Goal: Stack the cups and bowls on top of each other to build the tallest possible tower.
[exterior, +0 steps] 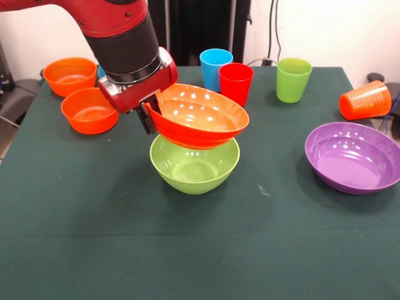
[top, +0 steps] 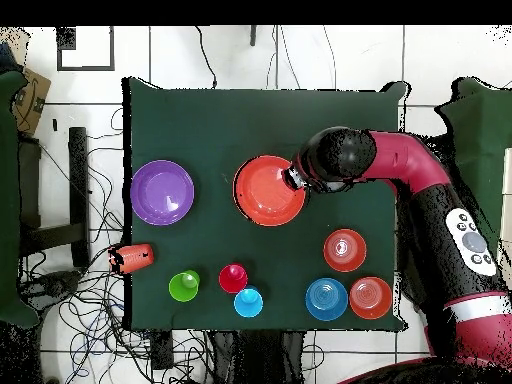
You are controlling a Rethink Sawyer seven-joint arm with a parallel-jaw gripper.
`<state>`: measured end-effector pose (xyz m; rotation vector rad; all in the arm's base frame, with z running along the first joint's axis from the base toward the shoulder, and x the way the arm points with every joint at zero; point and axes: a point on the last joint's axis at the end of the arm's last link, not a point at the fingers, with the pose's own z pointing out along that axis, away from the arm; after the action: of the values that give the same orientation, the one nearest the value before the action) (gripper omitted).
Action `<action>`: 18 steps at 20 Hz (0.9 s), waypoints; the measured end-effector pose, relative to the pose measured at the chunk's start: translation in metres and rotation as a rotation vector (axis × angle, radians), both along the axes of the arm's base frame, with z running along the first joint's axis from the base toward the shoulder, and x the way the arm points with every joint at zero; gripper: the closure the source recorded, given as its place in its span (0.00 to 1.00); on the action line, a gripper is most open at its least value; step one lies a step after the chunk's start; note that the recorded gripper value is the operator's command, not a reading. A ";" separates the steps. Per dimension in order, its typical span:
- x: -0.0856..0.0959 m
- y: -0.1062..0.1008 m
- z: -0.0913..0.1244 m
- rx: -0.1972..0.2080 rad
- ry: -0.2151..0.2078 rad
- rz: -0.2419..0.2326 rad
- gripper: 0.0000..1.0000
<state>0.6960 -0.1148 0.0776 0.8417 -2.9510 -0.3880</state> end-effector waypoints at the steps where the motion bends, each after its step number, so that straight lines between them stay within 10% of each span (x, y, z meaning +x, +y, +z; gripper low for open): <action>1: 0.000 0.000 0.000 0.000 0.000 0.000 1.00; 18: -0.006 0.007 -0.017 0.026 0.024 0.000 1.00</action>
<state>0.6901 -0.1079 0.0606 0.8342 -2.9295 -0.4351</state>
